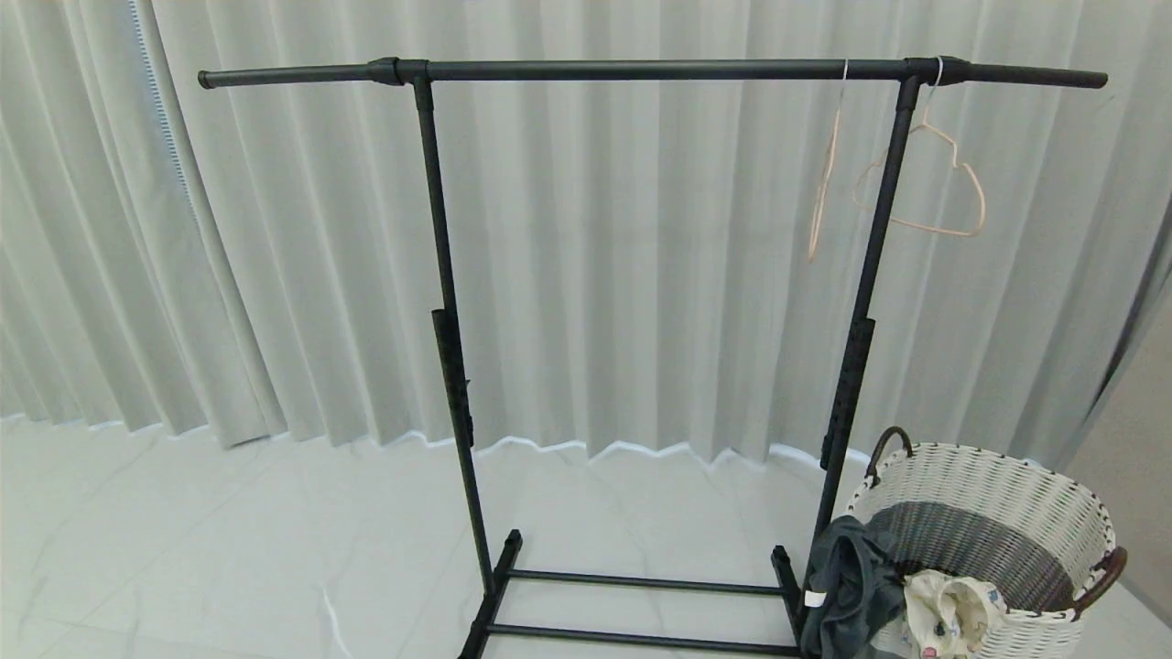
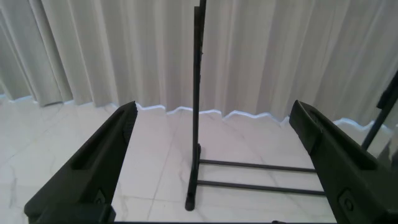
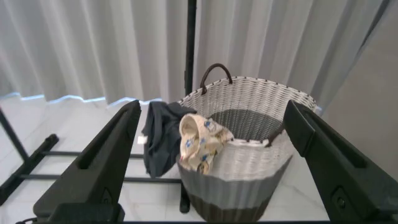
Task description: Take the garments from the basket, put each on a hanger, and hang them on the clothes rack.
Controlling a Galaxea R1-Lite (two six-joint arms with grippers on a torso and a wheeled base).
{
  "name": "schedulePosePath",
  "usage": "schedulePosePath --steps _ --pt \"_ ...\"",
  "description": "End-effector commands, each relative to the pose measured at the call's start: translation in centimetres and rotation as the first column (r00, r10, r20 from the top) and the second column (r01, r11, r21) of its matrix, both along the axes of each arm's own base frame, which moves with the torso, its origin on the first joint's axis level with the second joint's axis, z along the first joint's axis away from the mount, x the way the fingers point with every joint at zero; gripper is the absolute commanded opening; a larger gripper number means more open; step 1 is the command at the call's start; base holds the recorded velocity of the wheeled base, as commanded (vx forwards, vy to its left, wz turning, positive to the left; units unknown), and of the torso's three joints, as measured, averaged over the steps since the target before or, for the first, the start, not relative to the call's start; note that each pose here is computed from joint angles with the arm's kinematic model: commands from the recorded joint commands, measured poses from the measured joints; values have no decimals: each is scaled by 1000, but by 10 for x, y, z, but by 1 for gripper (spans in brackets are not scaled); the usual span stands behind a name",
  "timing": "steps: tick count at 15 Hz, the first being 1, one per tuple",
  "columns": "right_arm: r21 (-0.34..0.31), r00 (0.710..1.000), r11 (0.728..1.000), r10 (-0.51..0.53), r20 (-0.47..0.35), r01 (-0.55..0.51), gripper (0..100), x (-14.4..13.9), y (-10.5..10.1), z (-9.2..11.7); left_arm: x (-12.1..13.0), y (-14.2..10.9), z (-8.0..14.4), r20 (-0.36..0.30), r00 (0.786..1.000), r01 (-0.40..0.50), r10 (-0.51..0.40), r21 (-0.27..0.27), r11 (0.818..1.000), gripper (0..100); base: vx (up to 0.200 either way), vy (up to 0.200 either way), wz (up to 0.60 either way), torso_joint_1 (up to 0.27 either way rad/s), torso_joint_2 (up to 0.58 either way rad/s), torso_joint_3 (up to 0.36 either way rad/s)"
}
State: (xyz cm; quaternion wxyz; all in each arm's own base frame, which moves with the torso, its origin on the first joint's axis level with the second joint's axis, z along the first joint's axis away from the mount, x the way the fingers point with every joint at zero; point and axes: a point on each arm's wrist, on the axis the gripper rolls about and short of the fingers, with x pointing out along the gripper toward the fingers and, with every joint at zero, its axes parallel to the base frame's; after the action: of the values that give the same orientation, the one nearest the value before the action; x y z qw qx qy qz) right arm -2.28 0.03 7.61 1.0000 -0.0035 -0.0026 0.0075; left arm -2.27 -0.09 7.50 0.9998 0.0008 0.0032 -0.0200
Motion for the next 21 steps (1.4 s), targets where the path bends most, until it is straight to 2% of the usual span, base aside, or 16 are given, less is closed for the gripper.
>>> schedulePosePath --steps 1,6,12,15,16,17,18,19,20,21 --pt "-1 1000 1000 2 1 -2 100 0 0 0 0 0 0 0 1000 0 0 0 1000 100 200 0 0 2 2 2" --pt "1 1000 1000 5 1 -5 100 0 0 0 0 0 0 0 1000 0 0 1 1000 100 200 0 0 1 2 1" --pt "1 1000 1000 5 1 -5 100 0 0 0 0 0 0 0 1000 0 0 0 1000 100 0 0 0 0 0 0" --pt "-71 1000 997 6 19 -5 100 0 0 2 0 0 0 0 1000 -2 2 0 1000 100 0 0 0 0 0 0" --pt "-68 996 997 44 77 -39 100 -4 1 22 0 0 0 0 1000 0 0 0 1000 100 0 0 0 0 0 0" --pt "-49 992 995 93 80 -90 100 -5 0 53 0 0 0 0 1000 0 0 0 1000 100 0 0 0 0 0 0" --pt "-51 992 991 124 29 -122 100 4 0 77 0 0 0 0 1000 0 0 0 1000 100 0 0 0 0 0 0" --pt "-91 986 983 157 -63 -162 100 23 1 96 0 0 0 0 1000 0 0 0 1000 100 0 0 0 0 0 0" --pt "-120 980 978 155 -124 -170 100 33 2 96 0 0 0 0 1000 0 0 0 1000 100 0 0 0 0 0 0" --pt "-237 954 964 48 -294 -122 100 62 2 91 0 0 0 0 1000 0 0 0 1000 100 0 0 0 0 0 0"
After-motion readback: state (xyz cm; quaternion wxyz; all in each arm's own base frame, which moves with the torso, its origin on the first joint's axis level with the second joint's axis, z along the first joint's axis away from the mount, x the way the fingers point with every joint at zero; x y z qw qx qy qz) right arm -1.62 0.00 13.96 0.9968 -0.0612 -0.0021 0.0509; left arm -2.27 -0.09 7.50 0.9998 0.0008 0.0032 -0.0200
